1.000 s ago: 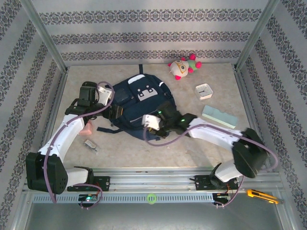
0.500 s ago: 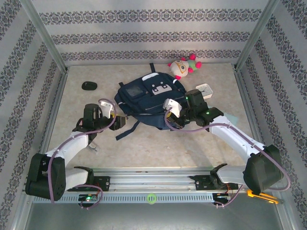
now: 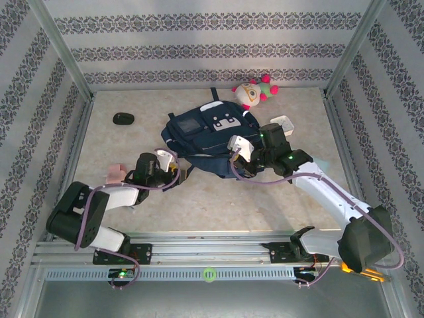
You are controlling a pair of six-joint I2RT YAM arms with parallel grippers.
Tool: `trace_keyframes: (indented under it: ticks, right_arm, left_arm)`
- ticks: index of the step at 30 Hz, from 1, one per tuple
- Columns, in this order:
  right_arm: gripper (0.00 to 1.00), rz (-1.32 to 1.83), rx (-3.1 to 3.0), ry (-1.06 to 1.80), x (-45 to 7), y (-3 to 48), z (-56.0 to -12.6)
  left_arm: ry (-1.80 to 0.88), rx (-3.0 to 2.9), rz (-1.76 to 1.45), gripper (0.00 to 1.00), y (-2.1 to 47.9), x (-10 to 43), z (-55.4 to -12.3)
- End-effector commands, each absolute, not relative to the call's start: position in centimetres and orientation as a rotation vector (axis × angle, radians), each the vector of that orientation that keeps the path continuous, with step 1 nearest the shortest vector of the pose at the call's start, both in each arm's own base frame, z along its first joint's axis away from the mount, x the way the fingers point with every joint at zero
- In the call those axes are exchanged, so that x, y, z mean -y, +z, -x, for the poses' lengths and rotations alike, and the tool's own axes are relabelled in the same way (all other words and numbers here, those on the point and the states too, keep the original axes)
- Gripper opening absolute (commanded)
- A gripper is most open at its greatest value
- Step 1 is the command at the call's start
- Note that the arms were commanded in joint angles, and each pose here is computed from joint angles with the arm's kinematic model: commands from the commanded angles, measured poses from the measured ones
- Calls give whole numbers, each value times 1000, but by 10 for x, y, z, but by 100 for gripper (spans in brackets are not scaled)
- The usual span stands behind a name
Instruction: Pack books, pencil case, and school supplies into a backpack
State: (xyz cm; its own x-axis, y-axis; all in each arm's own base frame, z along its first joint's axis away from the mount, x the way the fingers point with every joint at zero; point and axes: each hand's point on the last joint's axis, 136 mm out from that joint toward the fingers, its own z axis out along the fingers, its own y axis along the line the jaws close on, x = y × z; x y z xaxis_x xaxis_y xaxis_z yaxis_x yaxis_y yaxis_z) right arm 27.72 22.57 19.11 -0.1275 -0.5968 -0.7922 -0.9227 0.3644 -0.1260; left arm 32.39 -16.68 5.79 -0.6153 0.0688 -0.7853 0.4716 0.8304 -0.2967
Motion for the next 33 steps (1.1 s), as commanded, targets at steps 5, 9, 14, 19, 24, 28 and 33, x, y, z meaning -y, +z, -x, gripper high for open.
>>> trace_keyframes:
  ticks: [5, 9, 14, 19, 24, 28, 33]
  right_arm:
    - [0, 1295, -1696, 565, -233, 226, -278]
    - [0, 1291, -1703, 572, -233, 224, -277]
    - [0, 1283, -1710, 573, -232, 223, -276]
    - [0, 1276, -1729, 565, -230, 217, -276]
    - [0, 1239, -1771, 524, -225, 209, -282]
    - [0, 1207, -1766, 502, -223, 211, -286]
    - [0, 1111, -1787, 440, -221, 215, -301]
  left_arm:
    - [-471, -2026, -360, 55, 79, 159, -359]
    - [-474, -1951, -408, 50, 84, 165, -366]
    - [-534, -1884, -461, 28, 87, 176, -364]
    - [-564, -1866, -495, 9, 93, 180, -357]
    - [-621, -1903, -557, 0, 95, 187, -342]
    - [-695, -1930, -608, 0, 96, 195, -329]
    - [-871, -1908, -690, 0, 108, 213, -306]
